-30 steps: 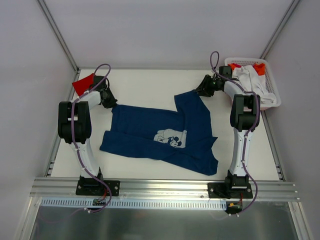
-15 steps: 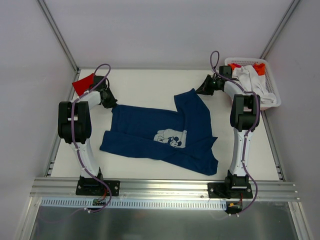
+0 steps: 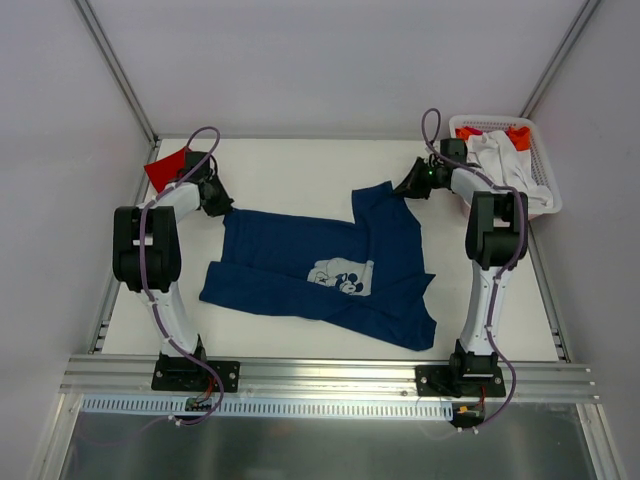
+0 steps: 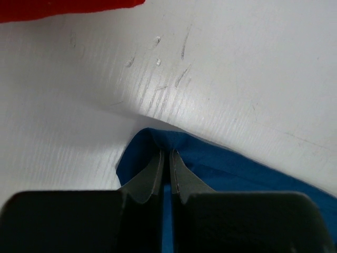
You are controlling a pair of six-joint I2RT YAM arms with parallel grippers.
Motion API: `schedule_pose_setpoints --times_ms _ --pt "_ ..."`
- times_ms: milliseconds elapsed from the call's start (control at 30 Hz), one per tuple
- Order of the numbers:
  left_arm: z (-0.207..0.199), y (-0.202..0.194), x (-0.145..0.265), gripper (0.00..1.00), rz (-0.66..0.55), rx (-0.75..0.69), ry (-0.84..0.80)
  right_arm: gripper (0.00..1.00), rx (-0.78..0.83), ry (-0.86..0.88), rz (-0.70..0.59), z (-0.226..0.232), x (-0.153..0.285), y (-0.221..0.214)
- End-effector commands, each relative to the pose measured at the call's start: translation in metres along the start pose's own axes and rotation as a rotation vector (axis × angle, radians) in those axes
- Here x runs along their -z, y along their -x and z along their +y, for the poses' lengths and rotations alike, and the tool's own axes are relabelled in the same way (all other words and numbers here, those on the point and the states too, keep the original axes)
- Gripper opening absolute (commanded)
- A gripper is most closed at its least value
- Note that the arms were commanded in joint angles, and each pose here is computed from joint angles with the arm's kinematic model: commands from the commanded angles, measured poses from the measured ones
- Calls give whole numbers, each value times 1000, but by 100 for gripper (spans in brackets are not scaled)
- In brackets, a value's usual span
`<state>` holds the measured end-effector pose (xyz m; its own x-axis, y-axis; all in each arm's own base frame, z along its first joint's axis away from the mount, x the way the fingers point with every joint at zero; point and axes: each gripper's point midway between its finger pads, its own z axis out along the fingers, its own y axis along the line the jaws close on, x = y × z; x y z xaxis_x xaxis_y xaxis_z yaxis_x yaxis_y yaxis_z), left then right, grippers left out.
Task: Fold and stack the t-shirts
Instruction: Grap the side of the flattened tshirt furthest away from the robot with both arms
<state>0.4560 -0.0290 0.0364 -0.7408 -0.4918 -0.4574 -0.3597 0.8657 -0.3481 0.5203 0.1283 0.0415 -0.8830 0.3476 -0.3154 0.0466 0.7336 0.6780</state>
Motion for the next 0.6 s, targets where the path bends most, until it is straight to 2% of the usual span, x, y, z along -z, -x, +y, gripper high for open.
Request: schedule_pose_setpoints --times_ms 0,433,567 --pt "-15 14 32 0 -59 -21 -52 0 104 45 -133 46 48 27" --pt "-17 14 84 0 -146 -13 -74 0 170 51 -237 81 115 9" --pt "-14 7 93 0 -152 -6 -71 0 162 44 -235 81 128 -11"
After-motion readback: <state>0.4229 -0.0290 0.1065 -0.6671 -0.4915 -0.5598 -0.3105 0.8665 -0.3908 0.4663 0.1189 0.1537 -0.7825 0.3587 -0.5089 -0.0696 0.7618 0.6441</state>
